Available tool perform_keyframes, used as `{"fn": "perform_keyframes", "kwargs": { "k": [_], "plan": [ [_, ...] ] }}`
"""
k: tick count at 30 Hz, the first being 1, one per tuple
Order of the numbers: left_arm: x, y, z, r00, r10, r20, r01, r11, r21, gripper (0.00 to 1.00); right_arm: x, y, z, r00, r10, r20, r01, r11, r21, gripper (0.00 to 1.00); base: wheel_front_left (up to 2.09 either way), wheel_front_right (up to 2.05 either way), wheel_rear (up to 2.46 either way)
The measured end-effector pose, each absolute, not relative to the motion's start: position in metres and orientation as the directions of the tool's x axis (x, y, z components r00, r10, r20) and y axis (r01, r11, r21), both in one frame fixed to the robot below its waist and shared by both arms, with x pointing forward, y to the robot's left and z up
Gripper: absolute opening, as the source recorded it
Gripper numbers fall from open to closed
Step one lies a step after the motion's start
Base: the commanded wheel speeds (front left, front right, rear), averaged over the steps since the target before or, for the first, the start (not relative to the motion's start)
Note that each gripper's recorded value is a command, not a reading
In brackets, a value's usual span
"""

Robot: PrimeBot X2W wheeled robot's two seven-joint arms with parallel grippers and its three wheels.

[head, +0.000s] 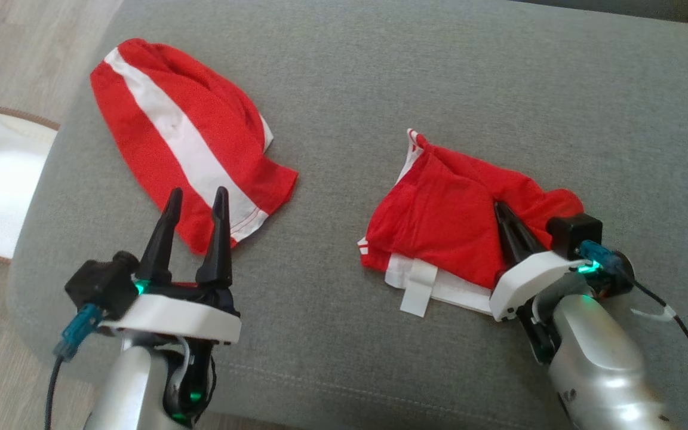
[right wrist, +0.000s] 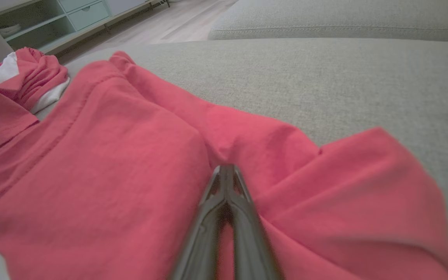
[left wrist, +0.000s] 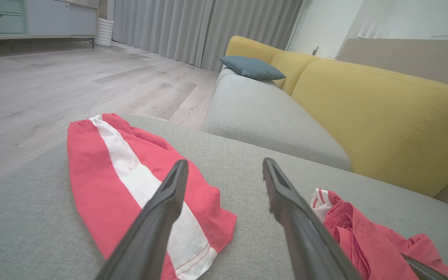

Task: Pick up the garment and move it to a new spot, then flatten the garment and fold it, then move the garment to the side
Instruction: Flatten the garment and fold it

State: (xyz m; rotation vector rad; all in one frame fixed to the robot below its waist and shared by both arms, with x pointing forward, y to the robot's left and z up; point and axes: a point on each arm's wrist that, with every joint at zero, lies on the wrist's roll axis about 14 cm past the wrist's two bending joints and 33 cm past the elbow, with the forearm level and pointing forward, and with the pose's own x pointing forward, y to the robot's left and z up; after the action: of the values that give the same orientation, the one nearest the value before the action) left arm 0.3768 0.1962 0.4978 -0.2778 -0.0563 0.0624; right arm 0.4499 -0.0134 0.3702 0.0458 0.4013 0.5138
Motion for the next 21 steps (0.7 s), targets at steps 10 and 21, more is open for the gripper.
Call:
{"fn": "perform_keyframes", "kwargs": {
  "k": [10,21],
  "plan": [
    [0.385,0.179,0.509,0.996,0.016,0.086,0.009,0.957,-0.289,1.0,0.455,-0.031,0.401,0.845,0.451,-0.287,-0.426,0.892,0.148,0.0,0.0,0.0,0.0],
    [0.39,0.141,0.541,0.98,-0.082,0.183,0.135,0.944,-0.299,1.0,0.436,-0.094,0.481,0.95,0.31,-0.03,-0.309,0.95,0.032,1.0,0.0,0.0,0.0]
  ]
}}
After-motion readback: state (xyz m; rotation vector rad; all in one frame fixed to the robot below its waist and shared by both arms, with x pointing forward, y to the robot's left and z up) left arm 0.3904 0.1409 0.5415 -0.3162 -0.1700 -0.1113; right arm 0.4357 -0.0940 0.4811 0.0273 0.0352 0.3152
